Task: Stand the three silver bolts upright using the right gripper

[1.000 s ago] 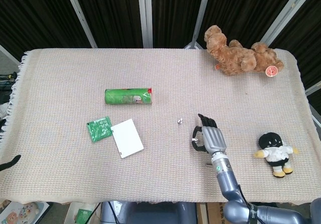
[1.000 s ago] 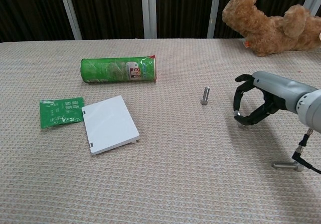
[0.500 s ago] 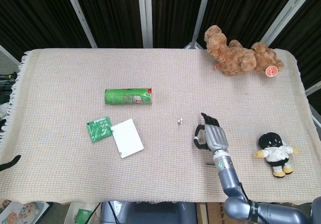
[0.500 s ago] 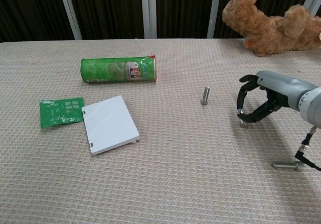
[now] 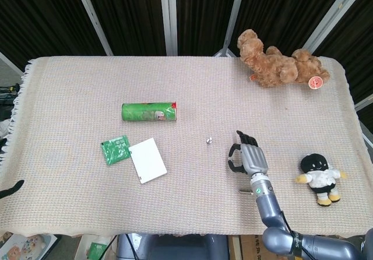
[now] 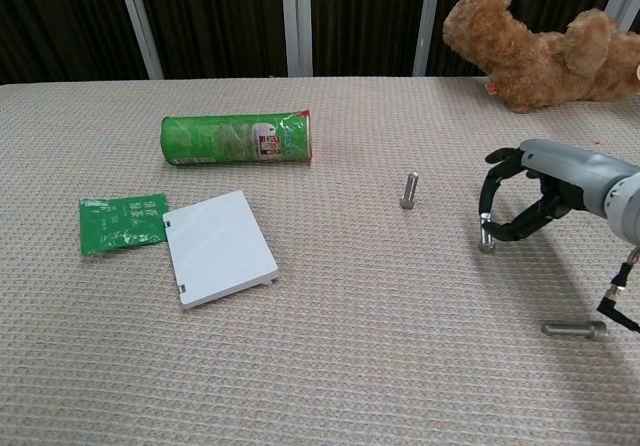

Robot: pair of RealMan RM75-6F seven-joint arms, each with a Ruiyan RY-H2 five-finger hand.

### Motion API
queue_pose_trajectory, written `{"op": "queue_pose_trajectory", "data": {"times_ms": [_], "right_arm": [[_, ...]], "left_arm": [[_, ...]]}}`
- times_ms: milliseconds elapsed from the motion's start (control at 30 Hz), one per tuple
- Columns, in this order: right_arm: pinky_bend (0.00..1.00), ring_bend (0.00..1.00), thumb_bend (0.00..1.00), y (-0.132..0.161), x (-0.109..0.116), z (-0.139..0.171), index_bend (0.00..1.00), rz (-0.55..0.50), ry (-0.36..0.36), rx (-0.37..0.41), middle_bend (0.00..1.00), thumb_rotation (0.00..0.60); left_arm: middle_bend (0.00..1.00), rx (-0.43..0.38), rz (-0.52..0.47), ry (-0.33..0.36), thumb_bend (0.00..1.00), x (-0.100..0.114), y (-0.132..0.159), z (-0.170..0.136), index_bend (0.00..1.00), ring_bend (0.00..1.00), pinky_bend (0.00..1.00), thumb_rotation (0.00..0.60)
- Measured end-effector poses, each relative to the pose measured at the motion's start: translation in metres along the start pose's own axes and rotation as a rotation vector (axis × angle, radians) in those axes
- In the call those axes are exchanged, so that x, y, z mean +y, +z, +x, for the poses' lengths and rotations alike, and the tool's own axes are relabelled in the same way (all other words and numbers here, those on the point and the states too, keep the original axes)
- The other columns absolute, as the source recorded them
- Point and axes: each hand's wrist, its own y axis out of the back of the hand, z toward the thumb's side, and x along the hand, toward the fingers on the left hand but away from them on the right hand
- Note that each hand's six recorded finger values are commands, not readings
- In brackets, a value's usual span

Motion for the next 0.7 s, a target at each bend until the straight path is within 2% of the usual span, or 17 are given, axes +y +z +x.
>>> {"op": "queue_pose_trajectory", "data": {"times_ms": [533, 700], "right_arm": [[0.00, 0.00, 0.38, -0.0047, 0.0029, 0.0029, 0.51, 0.018, 0.013, -0.006, 0.00, 0.600], [0.00, 0.00, 0.38, -0.0049, 0.0027, 0.0051, 0.44, 0.020, 0.024, -0.001, 0.00, 0.600]], "left_arm": [[0.02, 0.001, 0.001, 0.001, 0.24, -0.0001, 0.0002, -0.0001, 0.06, 0.00, 0.14, 0.600], [0.02, 0.003, 0.001, 0.001, 0.24, -0.0001, -0.0002, 0.0000, 0.06, 0.00, 0.14, 0.600]]}}
